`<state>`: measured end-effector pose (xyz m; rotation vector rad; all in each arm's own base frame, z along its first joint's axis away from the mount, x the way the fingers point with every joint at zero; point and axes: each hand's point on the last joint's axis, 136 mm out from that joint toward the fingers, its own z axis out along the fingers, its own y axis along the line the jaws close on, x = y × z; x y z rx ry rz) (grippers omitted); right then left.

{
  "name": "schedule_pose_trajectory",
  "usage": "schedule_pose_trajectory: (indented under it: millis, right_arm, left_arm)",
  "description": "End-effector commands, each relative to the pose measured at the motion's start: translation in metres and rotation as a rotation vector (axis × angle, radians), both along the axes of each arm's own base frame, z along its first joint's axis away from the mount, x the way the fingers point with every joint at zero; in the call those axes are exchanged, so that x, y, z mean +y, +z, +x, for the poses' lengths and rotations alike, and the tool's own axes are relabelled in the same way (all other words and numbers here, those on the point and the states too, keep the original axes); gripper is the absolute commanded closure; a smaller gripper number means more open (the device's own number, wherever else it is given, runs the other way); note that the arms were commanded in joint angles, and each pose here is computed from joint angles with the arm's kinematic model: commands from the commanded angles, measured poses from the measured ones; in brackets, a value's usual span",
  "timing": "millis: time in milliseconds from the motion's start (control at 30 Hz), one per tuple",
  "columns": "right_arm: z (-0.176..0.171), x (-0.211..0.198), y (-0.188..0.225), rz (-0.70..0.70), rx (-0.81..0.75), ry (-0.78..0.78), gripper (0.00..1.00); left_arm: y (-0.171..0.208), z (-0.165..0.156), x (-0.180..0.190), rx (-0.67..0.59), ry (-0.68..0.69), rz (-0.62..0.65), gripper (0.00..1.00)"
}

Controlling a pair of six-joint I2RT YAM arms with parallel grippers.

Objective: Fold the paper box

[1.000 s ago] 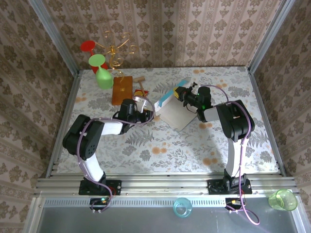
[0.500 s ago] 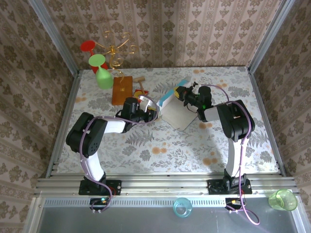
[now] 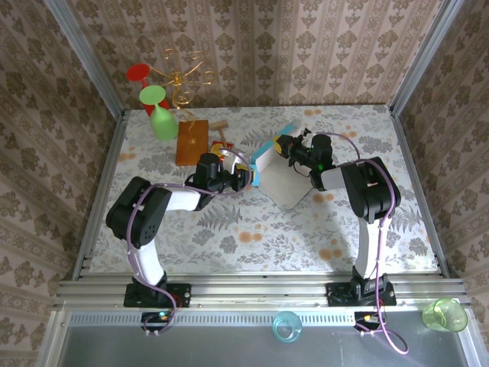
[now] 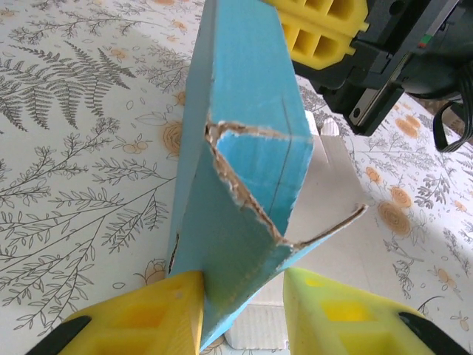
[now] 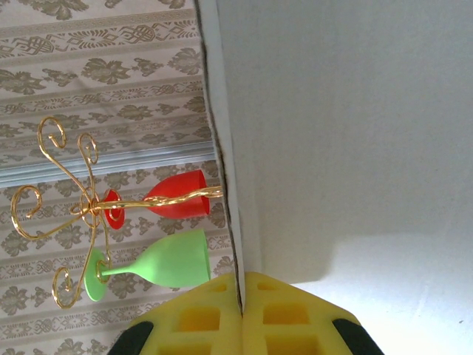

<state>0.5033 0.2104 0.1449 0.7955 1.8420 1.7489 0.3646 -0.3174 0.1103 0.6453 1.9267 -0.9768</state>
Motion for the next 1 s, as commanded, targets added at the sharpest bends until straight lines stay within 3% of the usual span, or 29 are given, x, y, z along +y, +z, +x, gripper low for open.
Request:
schedule_pose_trajectory:
  millis: [0, 467, 967]
  right_arm:
    - [0.001, 0.005, -0.005, 0.004, 0.038, 0.009, 1.00]
    - [0.000, 0.006, -0.008, 0.008, 0.043, 0.005, 1.00]
    - [-0.003, 0.006, -0.005, 0.030, 0.022, -0.044, 1.00]
  left_arm:
    - [0.000, 0.003, -0.006, -0.010, 0.012, -0.027, 0.66]
    - [-0.012, 0.011, -0.007, -0.037, 0.135, 0.041, 0.62]
    - [-0.023, 0.025, -0.006, -0.086, 0.341, 0.197, 0.60]
